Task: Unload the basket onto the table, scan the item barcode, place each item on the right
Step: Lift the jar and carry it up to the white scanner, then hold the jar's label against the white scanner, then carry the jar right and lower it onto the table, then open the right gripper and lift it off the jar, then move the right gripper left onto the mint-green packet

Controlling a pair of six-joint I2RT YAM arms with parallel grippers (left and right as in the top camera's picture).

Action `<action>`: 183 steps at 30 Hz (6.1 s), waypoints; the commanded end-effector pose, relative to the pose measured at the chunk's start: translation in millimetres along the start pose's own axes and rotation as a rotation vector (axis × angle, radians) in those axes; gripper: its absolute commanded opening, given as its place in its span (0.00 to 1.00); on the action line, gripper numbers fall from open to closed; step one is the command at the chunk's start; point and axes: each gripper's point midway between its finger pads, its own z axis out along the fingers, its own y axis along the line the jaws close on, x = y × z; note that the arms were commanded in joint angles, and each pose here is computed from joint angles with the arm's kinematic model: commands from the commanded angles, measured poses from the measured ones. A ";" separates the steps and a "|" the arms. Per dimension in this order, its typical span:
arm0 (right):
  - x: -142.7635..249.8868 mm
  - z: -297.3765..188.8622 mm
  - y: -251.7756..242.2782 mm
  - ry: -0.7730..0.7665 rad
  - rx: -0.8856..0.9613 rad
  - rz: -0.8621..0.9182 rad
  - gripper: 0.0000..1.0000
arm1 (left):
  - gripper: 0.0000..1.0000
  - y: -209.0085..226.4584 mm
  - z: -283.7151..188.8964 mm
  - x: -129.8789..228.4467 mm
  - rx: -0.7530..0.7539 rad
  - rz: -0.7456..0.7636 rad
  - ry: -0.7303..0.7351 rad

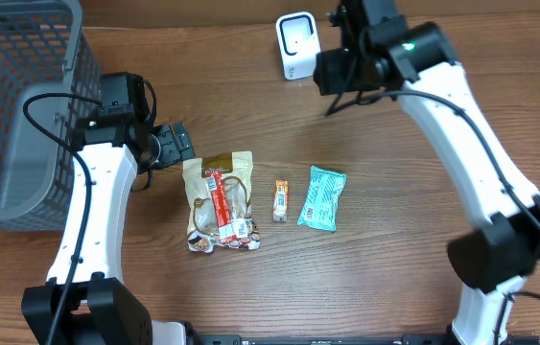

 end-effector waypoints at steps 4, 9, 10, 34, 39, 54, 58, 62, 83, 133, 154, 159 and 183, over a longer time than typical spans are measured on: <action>-35.3 35.8 5.1 -0.121 -0.034 -0.027 0.49 | 1.00 -1.2 -4.3 -6.0 0.001 0.008 -0.022; -64.2 60.5 9.2 -0.240 -0.054 -0.050 0.47 | 1.00 -1.2 -4.3 -6.0 0.001 0.008 -0.022; -71.9 65.4 10.6 -0.274 -0.061 -0.052 0.46 | 1.00 -1.2 -4.3 -6.0 0.001 0.008 -0.022; -155.3 121.8 6.7 -0.760 -0.074 -0.046 0.20 | 1.00 -1.2 -4.3 -6.0 0.001 0.008 -0.022; -157.8 135.7 1.3 -0.812 -0.079 -0.043 0.06 | 1.00 -1.2 -4.3 -6.1 0.001 0.009 -0.023; -151.0 167.5 -24.6 -0.853 -0.034 0.025 0.04 | 1.00 -1.2 -4.3 -6.1 0.001 0.008 -0.023; -151.3 167.1 -24.6 -0.855 -0.034 0.025 0.04 | 1.00 -1.2 -4.3 -6.0 0.001 0.008 -0.022; -152.5 165.9 -25.8 -0.862 -0.034 0.027 0.04 | 1.00 -1.2 -4.3 -6.0 0.001 0.008 -0.022; -203.4 29.3 -2.2 -0.944 -0.201 0.076 0.04 | 1.00 -1.2 -4.3 -6.0 0.001 0.009 -0.022; 227.7 15.9 -267.5 0.431 0.411 0.714 0.99 | 1.00 -1.2 -4.3 -6.0 0.001 0.008 -0.022; 112.0 -74.0 -187.2 0.282 0.154 0.674 1.00 | 1.00 -1.2 -4.3 -6.1 0.001 0.008 -0.023; 117.5 -51.1 -148.5 0.330 0.041 0.630 1.00 | 1.00 -1.2 -4.3 -6.0 0.001 0.008 -0.022; 202.3 61.0 21.3 0.391 -0.068 0.270 0.90 | 1.00 -1.2 -4.3 -6.1 0.001 0.008 -0.023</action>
